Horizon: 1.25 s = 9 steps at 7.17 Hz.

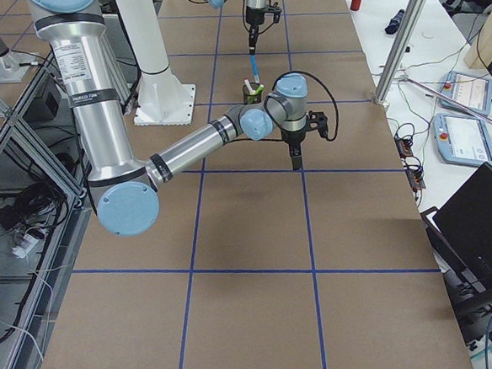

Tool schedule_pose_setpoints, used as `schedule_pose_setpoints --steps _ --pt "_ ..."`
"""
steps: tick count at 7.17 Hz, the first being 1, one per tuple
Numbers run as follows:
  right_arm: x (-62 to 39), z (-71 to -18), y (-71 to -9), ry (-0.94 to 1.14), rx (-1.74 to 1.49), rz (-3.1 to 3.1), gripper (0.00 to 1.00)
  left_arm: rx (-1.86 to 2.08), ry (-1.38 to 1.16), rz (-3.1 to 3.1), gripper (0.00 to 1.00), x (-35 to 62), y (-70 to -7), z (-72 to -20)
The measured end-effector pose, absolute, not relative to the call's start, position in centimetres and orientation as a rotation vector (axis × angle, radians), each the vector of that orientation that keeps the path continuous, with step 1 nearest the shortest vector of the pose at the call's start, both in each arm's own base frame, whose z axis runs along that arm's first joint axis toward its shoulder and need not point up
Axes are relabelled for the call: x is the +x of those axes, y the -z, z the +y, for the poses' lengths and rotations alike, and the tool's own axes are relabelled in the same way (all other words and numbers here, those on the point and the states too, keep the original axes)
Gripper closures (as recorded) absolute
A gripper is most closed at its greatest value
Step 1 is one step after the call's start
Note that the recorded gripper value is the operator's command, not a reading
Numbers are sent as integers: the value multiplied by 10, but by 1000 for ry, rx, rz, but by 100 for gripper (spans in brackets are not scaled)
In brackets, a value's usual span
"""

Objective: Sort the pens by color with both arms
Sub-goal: 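Lift the blue marker out of the cup with the left gripper, then carry the blue marker farther from the robot and set it down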

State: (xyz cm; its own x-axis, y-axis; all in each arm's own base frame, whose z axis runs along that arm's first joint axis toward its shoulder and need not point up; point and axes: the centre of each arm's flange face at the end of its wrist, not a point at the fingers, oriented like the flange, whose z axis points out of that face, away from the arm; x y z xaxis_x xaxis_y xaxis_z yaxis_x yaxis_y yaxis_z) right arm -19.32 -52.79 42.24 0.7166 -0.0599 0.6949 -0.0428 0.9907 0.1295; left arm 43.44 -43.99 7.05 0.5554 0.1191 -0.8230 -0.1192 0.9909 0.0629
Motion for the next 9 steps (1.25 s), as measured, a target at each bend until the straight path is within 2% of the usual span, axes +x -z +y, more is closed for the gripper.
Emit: schedule_pose_setpoints --steps 5,9 --pt "-194 -529 -421 13 143 -774 0 72 111 1065 100 399 -50 -465" --pt "-194 -529 -421 28 145 -777 0 171 456 1085 100 449 -46 -528"
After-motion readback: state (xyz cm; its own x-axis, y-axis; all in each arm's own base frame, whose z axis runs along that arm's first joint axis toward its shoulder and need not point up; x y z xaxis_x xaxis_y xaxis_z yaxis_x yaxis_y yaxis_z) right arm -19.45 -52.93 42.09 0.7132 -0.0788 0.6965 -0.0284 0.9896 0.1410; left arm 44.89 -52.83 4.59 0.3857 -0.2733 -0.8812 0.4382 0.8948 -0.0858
